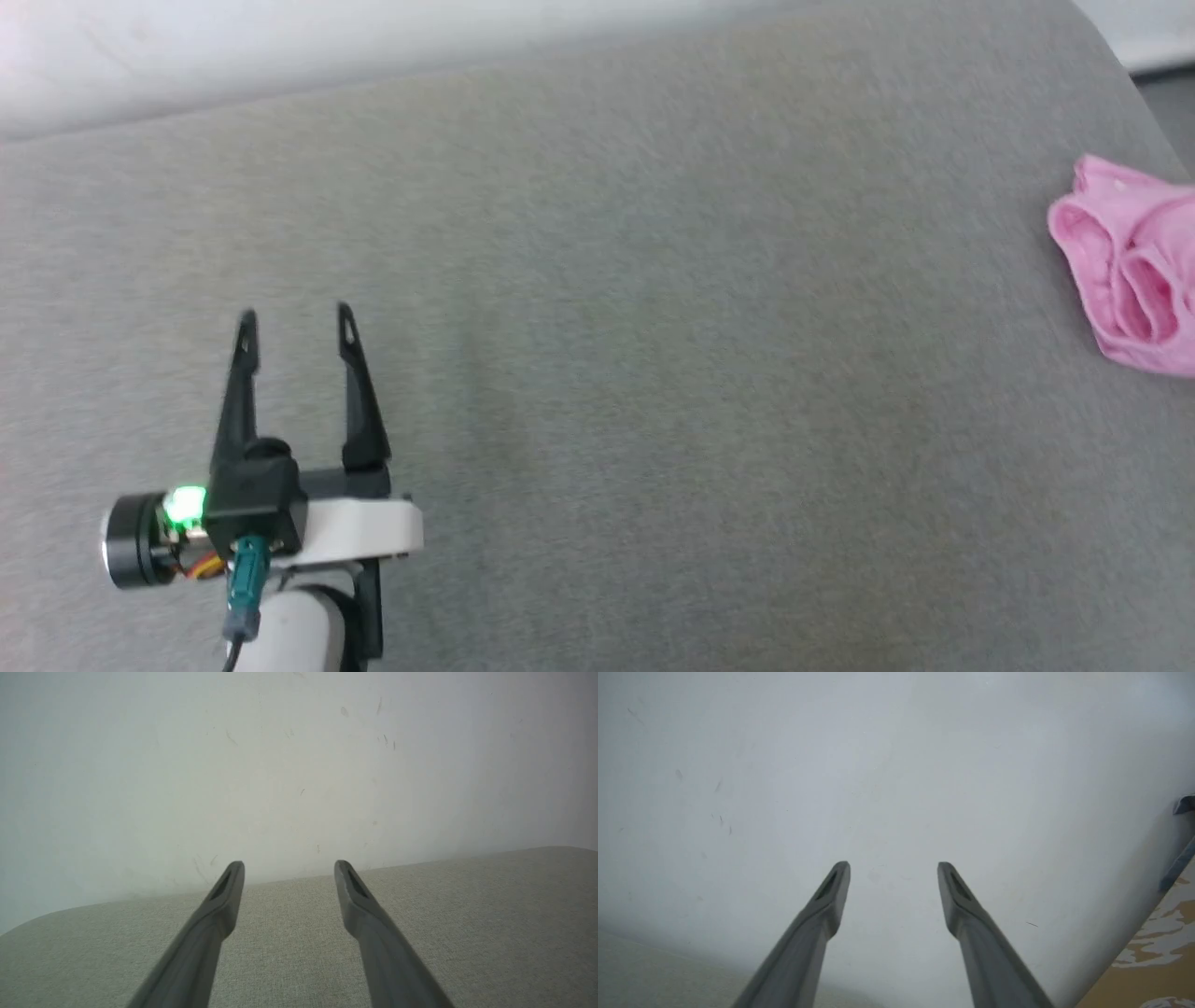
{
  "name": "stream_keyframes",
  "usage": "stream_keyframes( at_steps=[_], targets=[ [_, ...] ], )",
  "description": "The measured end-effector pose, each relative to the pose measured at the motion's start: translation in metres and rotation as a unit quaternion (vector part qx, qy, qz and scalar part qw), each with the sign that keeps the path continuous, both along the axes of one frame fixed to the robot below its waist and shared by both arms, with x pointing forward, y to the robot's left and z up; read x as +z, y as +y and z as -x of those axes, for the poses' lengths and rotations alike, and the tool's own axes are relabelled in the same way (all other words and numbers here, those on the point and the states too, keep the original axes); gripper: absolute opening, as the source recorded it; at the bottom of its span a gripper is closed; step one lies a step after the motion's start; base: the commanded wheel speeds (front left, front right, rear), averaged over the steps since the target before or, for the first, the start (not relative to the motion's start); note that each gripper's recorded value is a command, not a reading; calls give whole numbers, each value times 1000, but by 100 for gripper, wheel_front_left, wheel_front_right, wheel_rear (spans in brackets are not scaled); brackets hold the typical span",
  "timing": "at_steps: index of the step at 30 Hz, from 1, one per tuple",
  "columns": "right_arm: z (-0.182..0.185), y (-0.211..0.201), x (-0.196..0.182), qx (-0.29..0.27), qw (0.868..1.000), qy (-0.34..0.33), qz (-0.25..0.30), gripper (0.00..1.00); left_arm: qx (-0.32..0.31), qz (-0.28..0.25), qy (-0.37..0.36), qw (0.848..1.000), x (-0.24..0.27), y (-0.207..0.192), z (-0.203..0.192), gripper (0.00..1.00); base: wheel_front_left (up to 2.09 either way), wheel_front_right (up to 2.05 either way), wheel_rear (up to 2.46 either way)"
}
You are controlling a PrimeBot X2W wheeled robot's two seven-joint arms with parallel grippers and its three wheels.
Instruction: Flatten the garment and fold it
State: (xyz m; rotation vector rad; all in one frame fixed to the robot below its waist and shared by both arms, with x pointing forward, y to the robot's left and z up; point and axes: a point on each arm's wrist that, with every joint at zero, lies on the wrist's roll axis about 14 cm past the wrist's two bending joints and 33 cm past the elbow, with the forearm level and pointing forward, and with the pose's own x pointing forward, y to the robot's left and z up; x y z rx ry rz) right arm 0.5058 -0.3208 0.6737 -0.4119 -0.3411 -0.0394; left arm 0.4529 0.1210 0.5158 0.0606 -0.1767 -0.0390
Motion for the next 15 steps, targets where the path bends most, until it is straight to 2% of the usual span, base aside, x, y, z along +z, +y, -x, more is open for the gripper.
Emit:
stream_keyframes(
  at_steps=[3, 7, 15],
  targets=[
    [15, 41, -10, 43, 998, -19, -37, 100, 11, -4, -2, 1000, 6, 11, 12, 100, 0, 0, 0],
    [37, 81, -36, 82, 992, -10, -94, 100, 29, -9, -7, 1000, 15, 27, 29, 100, 0, 0, 0],
    [77, 122, -96, 101, 972, 46, -206, 100, 59, -10, -22, 998, 31, 54, 56, 100, 0, 0, 0]
  ],
)
